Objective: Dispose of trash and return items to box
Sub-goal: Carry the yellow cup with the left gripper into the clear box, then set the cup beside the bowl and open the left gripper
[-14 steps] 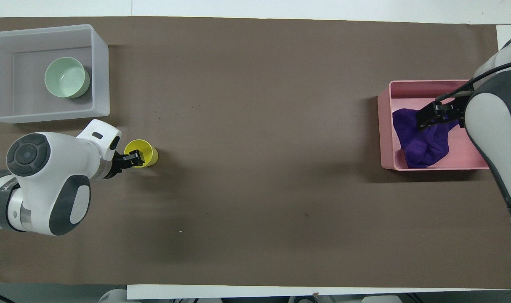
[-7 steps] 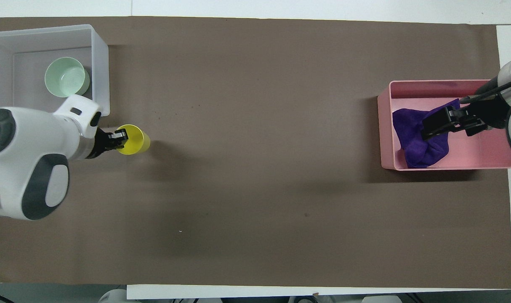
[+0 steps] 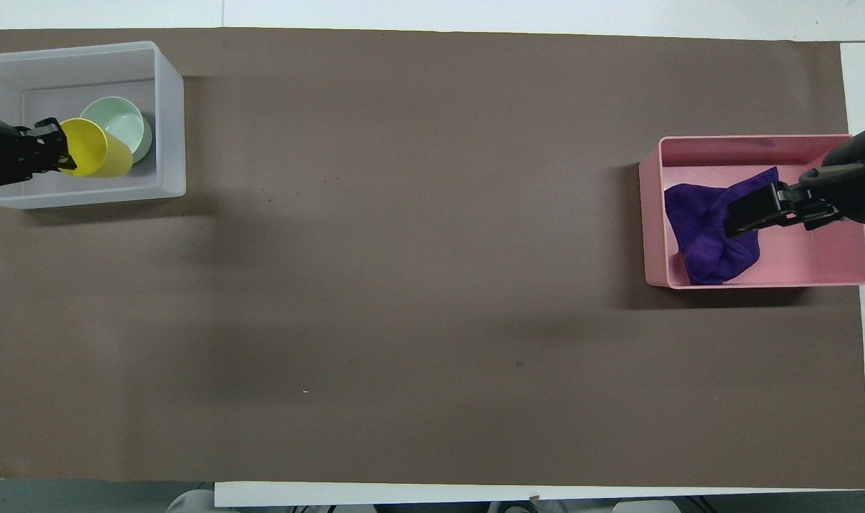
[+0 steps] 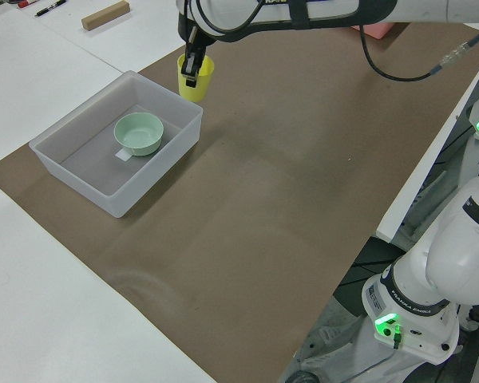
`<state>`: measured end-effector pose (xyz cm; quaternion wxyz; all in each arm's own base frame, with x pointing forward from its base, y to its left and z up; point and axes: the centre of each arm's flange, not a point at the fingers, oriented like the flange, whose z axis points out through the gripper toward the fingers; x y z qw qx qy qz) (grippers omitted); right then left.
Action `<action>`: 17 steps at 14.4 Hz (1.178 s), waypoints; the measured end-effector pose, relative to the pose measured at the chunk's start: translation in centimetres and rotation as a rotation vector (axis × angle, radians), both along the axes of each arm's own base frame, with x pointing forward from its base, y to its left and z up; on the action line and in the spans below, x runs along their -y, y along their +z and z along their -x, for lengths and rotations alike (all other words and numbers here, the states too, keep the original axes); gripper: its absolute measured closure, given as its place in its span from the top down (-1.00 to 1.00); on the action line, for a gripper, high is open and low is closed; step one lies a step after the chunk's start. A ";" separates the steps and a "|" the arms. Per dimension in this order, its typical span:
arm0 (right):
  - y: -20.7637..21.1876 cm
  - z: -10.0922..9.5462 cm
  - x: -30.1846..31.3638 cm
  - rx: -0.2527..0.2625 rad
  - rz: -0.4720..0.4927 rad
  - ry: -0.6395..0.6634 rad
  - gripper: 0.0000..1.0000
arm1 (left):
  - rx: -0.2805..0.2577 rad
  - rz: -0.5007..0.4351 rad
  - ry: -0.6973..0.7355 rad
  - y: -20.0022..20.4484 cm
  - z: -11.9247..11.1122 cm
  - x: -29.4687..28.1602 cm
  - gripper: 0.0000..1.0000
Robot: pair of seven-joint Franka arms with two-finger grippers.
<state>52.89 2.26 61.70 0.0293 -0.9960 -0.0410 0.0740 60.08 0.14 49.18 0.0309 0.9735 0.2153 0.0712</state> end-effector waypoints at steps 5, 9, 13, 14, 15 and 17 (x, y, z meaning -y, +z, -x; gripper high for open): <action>-0.1 0.2 0.0 -0.003 0.003 0.000 0.99 | -0.002 -0.016 0.074 -9.3 -5.4 -4.7 -0.95; -0.2 0.3 0.0 -0.007 0.003 0.000 0.99 | -0.006 -0.026 0.016 -12.3 -6.3 -4.3 -0.94; -0.2 0.3 0.0 -0.007 0.003 0.000 0.99 | -0.025 -0.019 -0.034 -7.4 -6.0 -2.9 -0.62; -0.2 0.3 0.0 -0.007 0.003 -0.001 0.99 | -0.039 -0.015 -0.047 -4.9 -5.1 -2.1 -0.43; -0.2 0.3 0.1 -0.007 0.003 -0.001 0.99 | -0.065 -0.011 -0.061 -2.4 -3.8 -1.3 -0.22; -0.2 0.3 0.1 -0.006 0.003 -0.002 0.99 | -0.110 -0.003 -0.087 3.1 -0.3 -0.1 0.19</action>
